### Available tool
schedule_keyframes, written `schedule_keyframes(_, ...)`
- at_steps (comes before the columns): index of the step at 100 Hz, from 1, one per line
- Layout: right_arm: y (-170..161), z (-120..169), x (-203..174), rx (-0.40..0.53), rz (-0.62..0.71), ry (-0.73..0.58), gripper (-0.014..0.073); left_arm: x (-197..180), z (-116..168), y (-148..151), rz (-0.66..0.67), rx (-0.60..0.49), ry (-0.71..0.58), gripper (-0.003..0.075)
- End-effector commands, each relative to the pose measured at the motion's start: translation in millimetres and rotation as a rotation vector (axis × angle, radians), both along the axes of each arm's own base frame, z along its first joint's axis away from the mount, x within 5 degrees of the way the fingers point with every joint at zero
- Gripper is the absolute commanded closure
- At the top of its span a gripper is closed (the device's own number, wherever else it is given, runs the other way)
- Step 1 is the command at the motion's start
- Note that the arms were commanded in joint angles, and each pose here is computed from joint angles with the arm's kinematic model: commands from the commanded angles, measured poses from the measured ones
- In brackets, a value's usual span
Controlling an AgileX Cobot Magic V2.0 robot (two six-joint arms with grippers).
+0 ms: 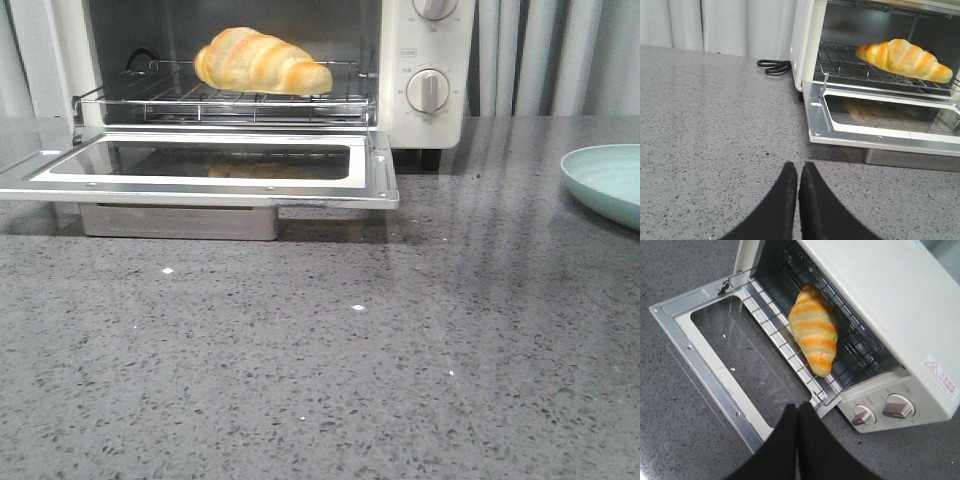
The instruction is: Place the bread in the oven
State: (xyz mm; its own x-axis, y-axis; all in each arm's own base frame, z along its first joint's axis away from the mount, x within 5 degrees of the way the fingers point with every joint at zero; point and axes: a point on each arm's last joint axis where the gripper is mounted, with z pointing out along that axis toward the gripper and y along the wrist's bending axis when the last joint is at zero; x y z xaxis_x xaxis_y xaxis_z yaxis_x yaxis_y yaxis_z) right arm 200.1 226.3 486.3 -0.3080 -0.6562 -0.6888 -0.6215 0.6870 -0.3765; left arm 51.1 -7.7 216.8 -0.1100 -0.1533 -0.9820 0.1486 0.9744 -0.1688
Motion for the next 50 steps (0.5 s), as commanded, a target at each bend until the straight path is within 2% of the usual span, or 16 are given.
schedule_keyframes(1,-23.1,9.3,-6.3,-0.012,-0.054,-0.012,0.0669,-4.3,18.5,0.0,-0.008,-0.04,-0.137,0.0741)
schedule_keyframes(20,-27.6,-1.4,-5.3,-0.041,-0.07,0.012,0.0669,-4.3,18.5,0.0,-0.008,-0.04,-0.137,0.0741)
schedule_keyframes(50,-28.1,-1.2,-5.7,-0.037,-0.068,0.009,0.0669,-4.3,18.5,0.0,-0.008,-0.04,-0.137,0.0741)
